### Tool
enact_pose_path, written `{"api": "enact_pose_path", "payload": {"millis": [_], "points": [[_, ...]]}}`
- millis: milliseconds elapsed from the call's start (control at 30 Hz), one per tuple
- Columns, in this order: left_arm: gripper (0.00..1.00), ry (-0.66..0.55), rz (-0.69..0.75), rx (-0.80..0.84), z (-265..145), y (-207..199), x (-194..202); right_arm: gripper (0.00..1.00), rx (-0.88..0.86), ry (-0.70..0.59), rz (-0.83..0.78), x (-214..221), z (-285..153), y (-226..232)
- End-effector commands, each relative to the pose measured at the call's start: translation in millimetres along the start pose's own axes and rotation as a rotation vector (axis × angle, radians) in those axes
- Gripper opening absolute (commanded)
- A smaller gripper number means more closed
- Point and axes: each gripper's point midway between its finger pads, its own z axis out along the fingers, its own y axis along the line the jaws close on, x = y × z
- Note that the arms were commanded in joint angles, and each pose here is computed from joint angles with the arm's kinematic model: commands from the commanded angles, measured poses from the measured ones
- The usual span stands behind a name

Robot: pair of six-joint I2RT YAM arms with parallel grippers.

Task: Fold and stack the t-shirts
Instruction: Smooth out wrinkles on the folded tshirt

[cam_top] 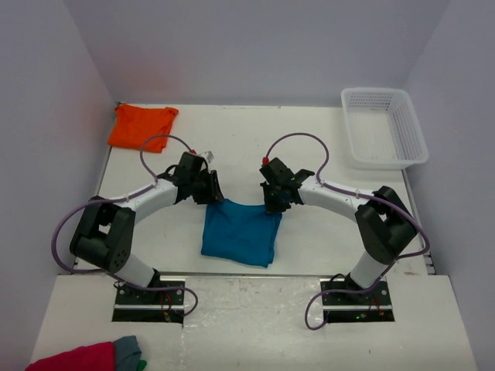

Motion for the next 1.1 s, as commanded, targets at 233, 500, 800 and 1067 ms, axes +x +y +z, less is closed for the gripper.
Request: {"api": "enact_pose_path", "payload": {"millis": [233,500,800,1067], "points": [[0.0,-0.025,0.01,0.056,13.2,-13.0,-22.5,0.0,-0.01,-0.047,-0.004,-14.6,-6.6,1.8],[0.0,-0.144,0.02,0.07,-45.7,-27.1,-32.0,0.0,0.031,-0.078,0.004,-17.7,-17.3,-7.2],[0.0,-0.235,0.012,0.088,-109.2,-33.7,-20.8,0.0,-0.002,-0.105,-0.016,-17.3,-44.9,-4.3],[0.0,-0.24,-0.004,0.042,-103.4,-24.9,-22.8,0.0,-0.012,-0.124,-0.053,-36.3,-51.2,5.3]]}}
